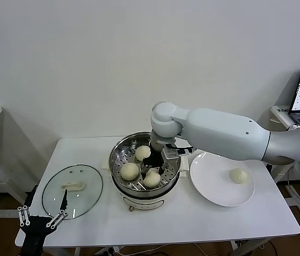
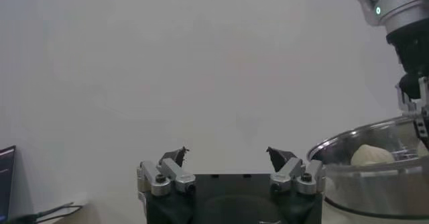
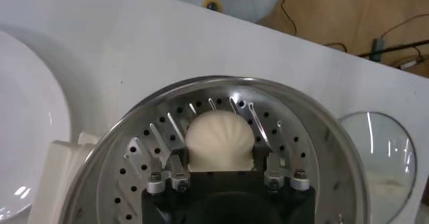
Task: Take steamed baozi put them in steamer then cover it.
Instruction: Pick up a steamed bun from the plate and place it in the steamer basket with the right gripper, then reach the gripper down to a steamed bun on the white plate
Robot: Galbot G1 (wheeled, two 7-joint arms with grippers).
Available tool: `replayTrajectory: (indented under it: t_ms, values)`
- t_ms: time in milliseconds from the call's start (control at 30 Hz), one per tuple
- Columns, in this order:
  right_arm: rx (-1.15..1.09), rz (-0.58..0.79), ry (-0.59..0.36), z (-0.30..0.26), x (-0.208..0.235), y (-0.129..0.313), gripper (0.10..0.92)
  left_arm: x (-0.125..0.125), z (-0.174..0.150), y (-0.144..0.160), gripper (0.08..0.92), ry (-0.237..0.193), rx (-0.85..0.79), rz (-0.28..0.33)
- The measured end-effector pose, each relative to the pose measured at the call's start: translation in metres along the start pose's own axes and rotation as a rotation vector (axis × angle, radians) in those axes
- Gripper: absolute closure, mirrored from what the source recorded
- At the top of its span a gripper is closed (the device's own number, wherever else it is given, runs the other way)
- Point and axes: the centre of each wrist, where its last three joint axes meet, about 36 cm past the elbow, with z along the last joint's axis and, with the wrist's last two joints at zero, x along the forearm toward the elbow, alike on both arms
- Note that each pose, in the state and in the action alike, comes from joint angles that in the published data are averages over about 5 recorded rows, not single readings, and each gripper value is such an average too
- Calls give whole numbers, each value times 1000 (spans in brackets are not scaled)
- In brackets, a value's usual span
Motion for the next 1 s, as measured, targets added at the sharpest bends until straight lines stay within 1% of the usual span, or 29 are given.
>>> replayTrajectory:
  t_ms: [167, 333, 433, 633, 800, 900, 1000]
  values:
    - [5, -26, -9, 0, -5, -3, 328, 0, -1, 1, 177, -3, 0, -4]
    - [10, -38, -14, 0, -11, -7, 242, -1, 0, 3, 177, -7, 0, -10]
    - [12, -41, -9, -1, -12, -9, 206, -2, 0, 4, 177, -9, 2, -14]
    - [12, -38, 16, -1, -5, -10, 200, -3, 0, 4, 177, -11, 5, -17]
    - [-17, -28, 53, -1, 15, -3, 199, -3, 0, 4, 177, -12, 3, -18]
    - [-86, -12, 91, 1, 38, 9, 200, -2, 0, 4, 177, -9, 3, -16]
    - [-219, 26, 137, 4, 65, 30, 200, -2, 0, 3, 177, -6, 4, -9]
